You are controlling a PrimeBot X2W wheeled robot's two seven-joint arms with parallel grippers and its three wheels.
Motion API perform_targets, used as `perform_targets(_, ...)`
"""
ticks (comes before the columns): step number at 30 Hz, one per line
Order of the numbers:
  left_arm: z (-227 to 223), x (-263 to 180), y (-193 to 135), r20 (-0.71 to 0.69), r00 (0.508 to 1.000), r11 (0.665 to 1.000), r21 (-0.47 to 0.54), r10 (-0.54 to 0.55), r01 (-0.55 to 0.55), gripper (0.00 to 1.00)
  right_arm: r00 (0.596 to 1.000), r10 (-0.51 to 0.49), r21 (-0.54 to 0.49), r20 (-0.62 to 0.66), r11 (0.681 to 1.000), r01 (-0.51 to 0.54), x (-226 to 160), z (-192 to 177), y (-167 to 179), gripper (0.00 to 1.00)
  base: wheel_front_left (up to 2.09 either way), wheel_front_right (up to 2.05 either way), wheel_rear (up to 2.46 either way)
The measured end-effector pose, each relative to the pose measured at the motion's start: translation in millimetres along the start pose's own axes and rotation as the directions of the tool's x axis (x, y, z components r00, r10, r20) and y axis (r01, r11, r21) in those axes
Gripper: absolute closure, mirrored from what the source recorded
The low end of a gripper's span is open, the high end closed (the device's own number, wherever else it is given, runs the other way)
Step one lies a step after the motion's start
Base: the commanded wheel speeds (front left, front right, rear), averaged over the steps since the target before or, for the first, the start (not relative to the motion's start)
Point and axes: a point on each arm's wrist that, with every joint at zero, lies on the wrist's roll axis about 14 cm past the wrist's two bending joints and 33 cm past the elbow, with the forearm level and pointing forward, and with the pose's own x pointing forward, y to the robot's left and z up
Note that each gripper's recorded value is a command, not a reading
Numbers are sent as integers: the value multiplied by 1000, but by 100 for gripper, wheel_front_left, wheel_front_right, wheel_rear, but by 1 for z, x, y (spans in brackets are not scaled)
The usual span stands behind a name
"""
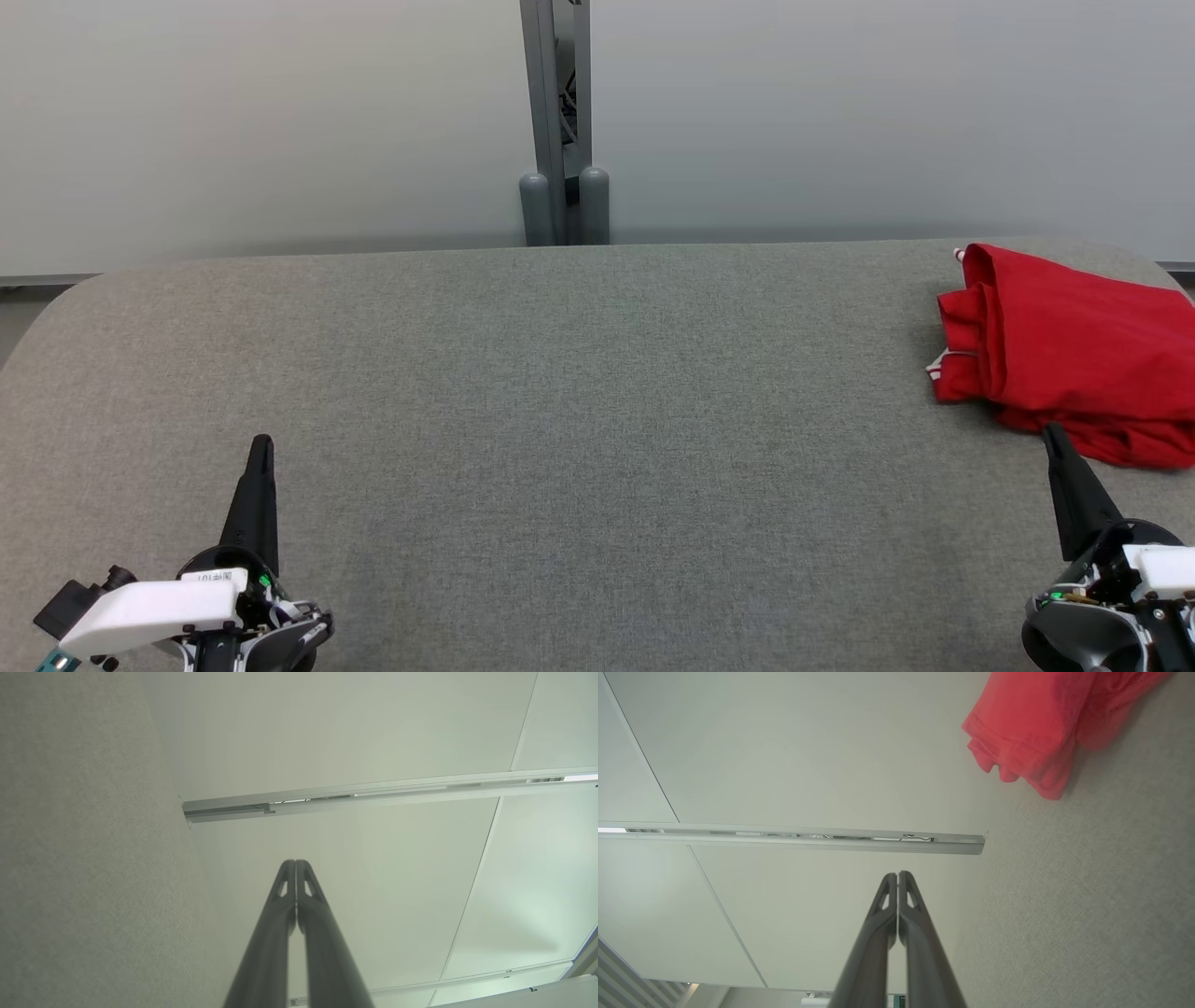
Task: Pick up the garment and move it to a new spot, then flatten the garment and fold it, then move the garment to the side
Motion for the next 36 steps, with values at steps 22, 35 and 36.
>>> perform_targets(22,0,0,0,0,1000,1000,0,0,0,100,1000,0,-2,2,1000,0,0,0,0,100,0,0,0)
perform_targets(35,0,0,0,0,1000,1000,0,0,0,100,1000,0,-1,3,1000,0,0,1,0,100,0,0,0)
perform_targets(36,0,0,0,0,1000,1000,0,0,0,100,1000,0,-1,2,1000,0,0,1,0,100,0,0,0)
